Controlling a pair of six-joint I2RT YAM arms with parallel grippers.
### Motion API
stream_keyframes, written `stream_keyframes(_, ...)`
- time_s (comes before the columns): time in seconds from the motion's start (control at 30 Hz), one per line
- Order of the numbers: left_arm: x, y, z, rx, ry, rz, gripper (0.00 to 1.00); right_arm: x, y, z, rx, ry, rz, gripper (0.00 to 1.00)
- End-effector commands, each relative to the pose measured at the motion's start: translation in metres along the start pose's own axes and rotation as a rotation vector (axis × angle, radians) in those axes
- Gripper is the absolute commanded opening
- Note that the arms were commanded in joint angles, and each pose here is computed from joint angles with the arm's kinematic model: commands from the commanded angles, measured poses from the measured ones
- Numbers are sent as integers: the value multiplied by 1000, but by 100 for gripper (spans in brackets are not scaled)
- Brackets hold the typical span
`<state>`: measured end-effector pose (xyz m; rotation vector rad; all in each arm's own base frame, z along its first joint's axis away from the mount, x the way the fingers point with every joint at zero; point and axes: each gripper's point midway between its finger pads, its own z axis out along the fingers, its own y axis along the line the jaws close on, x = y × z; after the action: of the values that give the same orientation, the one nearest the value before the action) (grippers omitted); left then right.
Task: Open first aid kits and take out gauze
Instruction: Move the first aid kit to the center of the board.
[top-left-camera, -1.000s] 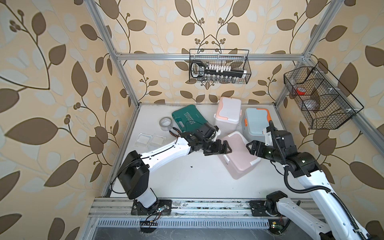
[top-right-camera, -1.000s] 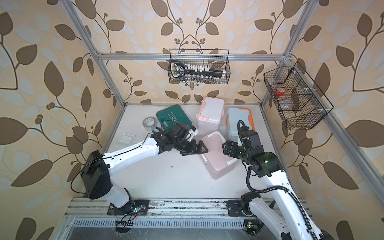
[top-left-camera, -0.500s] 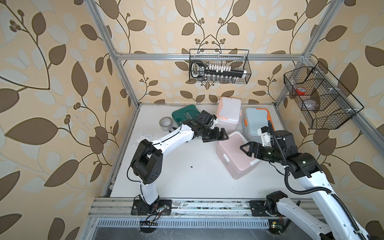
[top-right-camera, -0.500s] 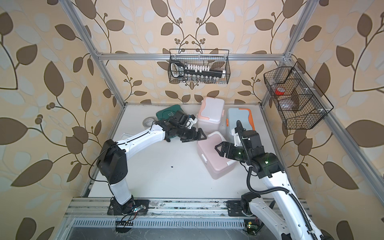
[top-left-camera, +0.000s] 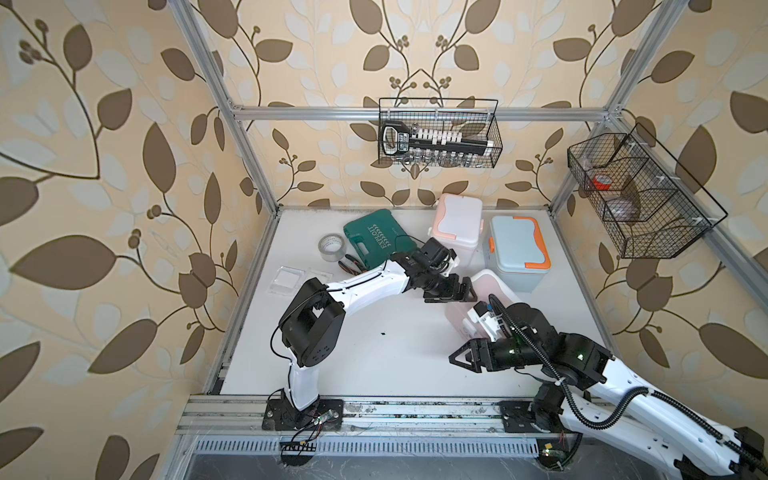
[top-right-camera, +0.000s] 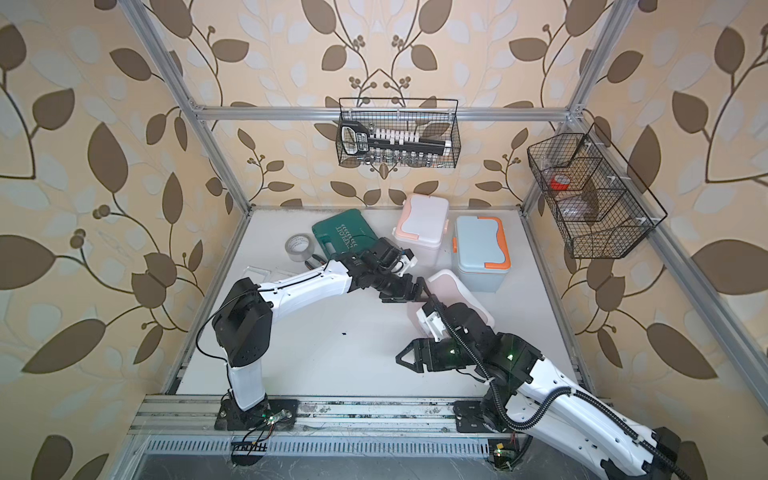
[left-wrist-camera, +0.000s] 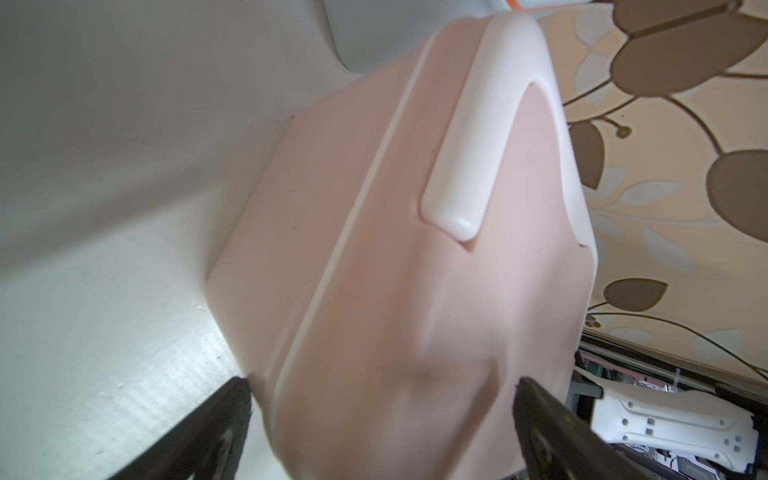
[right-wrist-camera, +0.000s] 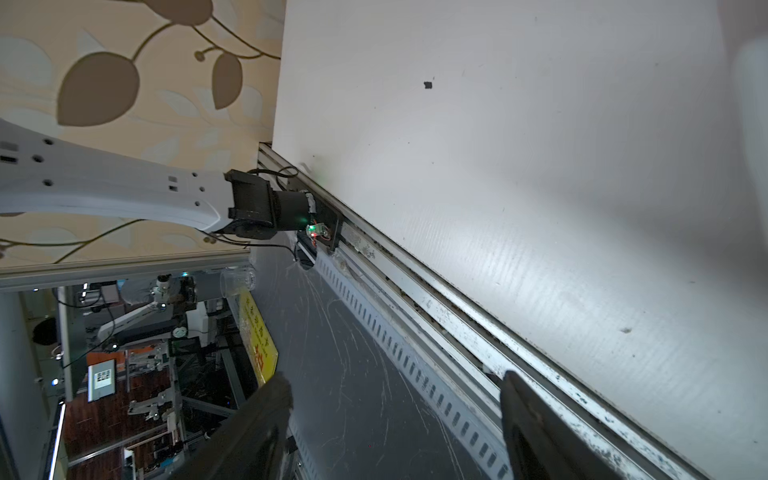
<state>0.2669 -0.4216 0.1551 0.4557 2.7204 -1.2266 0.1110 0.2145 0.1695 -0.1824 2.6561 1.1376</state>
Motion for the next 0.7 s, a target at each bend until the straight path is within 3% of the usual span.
stream_keyframes(0.0, -8, -31, -1, 79, -48, 24, 99, -22, -38, -7, 215, -155, 87, 76)
stream_keyframes(0.1, -9, -44, 13, 100, -33, 37, 99, -35, -63, -22, 330, -265, 115, 76)
stream_keyframes(0.43, -11, -88, 58, 157, 14, 93, 99, -48, -118, -75, 543, -443, 253, 77)
stream_keyframes(0.67, -24, -97, 52, 158, -36, 117, 99, -56, -132, -90, 600, -497, 295, 77)
